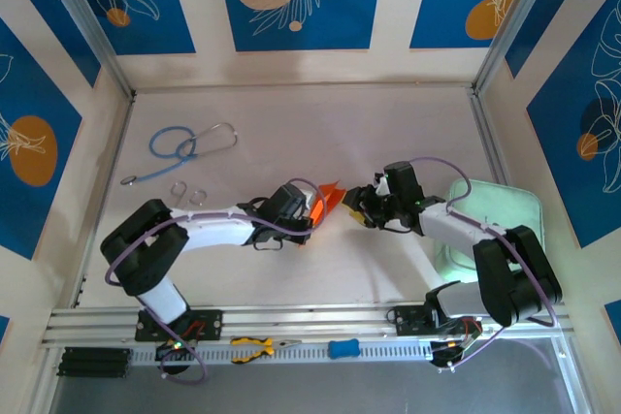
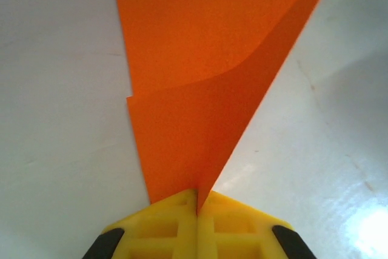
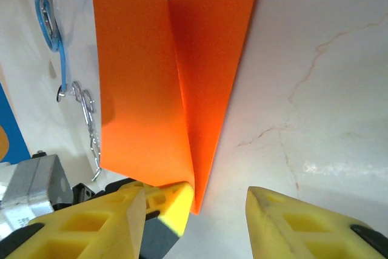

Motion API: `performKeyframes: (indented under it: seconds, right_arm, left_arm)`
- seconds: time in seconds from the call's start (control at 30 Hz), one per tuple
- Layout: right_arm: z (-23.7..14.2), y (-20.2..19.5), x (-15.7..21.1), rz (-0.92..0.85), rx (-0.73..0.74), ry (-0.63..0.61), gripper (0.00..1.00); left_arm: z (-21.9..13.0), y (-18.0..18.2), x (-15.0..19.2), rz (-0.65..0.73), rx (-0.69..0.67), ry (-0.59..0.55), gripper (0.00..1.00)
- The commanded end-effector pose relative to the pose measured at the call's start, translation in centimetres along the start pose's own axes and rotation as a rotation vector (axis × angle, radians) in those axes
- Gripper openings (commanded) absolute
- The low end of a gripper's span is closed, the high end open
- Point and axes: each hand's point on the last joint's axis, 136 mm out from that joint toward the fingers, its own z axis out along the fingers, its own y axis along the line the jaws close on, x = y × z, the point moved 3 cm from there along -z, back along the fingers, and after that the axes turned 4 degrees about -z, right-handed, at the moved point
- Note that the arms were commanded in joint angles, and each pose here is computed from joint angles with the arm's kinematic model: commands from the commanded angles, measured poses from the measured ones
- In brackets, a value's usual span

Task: Fold a paper plane with a square sheet of paper (pick it up from the middle)
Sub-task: Fold the wing for the fifth time at the center of the table.

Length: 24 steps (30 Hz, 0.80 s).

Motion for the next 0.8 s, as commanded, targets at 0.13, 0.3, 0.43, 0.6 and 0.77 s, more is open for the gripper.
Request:
performKeyframes:
  seconds: [0.13, 0.3, 0.43, 0.6, 0.77]
  right_arm:
    - [0.9, 3.2, 0.2, 0.056, 0.010, 0.113, 0.50]
    - [2.5, 3.4, 0.0, 0.099, 0.069, 0.160, 0.51]
    - [3.6, 3.3, -0.2, 0.112, 0.105, 0.172, 0.50]
    - [4.9, 3.7, -0.2, 0.096, 0.087, 0.219, 0.48]
    - [5.7, 3.6, -0.2, 0.087, 0.116, 0.251, 0.47]
  left_arm:
    - [-0.3, 1.7, 0.9, 0.096, -0.143, 0.037, 0.00]
    - [0.0, 1.3, 1.1, 0.108, -0.138, 0.042, 0.00]
    - [-0.1, 1.2, 1.0, 0.119, -0.139, 0.039, 0.00]
    - [-0.1, 1.1, 1.1, 0.149, -0.152, 0.040, 0.01]
    - [0.2, 0.9, 1.2, 0.185, -0.166, 0.051, 0.02]
